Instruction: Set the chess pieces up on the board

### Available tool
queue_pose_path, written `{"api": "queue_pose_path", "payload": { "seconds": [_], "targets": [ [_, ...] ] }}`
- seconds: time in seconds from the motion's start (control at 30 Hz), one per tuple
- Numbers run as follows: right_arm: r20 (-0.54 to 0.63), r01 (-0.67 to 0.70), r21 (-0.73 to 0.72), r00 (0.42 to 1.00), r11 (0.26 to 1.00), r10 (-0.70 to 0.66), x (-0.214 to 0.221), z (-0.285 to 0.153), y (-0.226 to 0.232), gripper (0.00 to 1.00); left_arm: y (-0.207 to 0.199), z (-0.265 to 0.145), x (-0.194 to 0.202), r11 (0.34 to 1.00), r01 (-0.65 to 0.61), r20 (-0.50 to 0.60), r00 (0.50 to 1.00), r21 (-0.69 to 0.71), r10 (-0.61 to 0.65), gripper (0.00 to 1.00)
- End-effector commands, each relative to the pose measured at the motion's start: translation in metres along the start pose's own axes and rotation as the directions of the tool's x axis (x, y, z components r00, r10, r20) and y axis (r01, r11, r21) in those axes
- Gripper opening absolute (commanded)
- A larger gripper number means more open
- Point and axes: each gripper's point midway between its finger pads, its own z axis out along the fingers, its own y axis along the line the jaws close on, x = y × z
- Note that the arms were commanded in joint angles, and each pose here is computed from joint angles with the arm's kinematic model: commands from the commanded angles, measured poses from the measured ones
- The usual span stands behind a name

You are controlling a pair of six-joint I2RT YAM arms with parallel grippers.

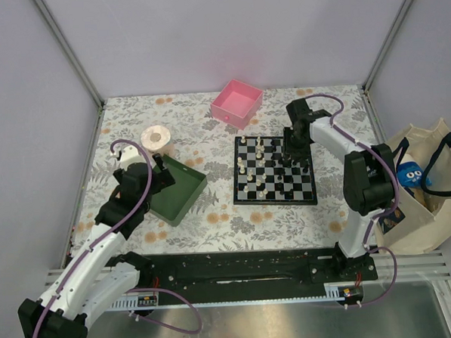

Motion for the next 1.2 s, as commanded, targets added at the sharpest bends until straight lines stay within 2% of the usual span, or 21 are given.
{"api": "queue_pose_path", "payload": {
  "seconds": [0.0, 0.37, 1.03, 1.17],
  "targets": [
    [0.014, 0.021, -0.011, 1.000, 1.000, -0.021, -0.009, -0.002, 0.007, 0.47, -0.005, -0.007, -0.019, 1.000, 0.009, 0.044, 0.999, 0.021, -0.010, 0.99],
    [0.017, 0.024, 0.001, 1.000, 1.000, -0.024, -0.016, 0.005, 0.008, 0.39, -0.006, -0.007, -0.017, 1.000, 0.009, 0.036, 0.999, 0.029, -0.010, 0.99],
    [-0.031, 0.028, 0.019, 0.999, 0.999, -0.027, -0.005, 0.015, 0.004, 0.37, -0.011, -0.004, -0.016, 0.999, 0.002, 0.014, 1.000, 0.046, -0.003, 0.99],
    [-0.028, 0.028, 0.018, 0.999, 0.999, -0.027, -0.006, 0.015, 0.004, 0.29, -0.010, -0.003, -0.016, 0.999, 0.003, 0.013, 1.000, 0.043, -0.003, 0.99]
  ]
}}
